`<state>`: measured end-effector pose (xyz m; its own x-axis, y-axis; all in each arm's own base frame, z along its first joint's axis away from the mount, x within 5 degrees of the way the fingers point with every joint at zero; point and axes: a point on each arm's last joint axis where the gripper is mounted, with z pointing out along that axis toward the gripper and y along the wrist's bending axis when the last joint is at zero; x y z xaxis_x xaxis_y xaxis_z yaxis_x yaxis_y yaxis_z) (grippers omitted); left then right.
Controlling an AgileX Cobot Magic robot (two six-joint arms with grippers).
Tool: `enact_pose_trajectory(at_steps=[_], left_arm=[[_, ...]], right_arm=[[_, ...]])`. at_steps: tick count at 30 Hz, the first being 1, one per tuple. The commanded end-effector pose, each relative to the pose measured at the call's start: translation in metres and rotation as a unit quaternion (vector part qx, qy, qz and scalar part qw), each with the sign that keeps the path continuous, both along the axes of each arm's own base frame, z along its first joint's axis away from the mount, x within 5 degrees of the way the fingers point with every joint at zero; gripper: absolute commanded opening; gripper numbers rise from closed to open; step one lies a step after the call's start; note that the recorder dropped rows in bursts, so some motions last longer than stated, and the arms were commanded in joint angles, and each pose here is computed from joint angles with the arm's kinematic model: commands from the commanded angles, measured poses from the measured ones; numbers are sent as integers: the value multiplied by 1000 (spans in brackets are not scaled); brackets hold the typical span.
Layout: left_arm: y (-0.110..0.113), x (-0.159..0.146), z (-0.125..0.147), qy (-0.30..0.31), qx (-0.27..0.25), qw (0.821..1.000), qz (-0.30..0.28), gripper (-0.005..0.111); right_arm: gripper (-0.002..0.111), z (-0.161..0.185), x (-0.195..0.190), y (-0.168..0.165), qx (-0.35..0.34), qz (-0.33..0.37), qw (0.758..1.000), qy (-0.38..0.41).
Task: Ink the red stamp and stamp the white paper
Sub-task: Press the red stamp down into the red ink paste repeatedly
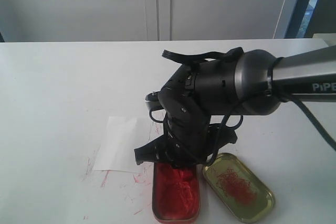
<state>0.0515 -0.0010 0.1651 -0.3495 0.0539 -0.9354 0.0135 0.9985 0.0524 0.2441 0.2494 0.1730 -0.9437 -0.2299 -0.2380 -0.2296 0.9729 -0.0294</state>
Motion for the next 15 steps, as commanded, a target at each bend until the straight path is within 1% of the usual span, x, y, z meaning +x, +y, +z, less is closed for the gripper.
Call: enact_pose_trajectory(at_steps=[1,15], left_arm=[[0,0,1,1,-5,1000,1,0],[0,0,1,1,-5,1000,1,0]], right_arm=[[0,6,1,-1,6,3,1000,-13],[0,11,1,-1,15,6,1000,-23]])
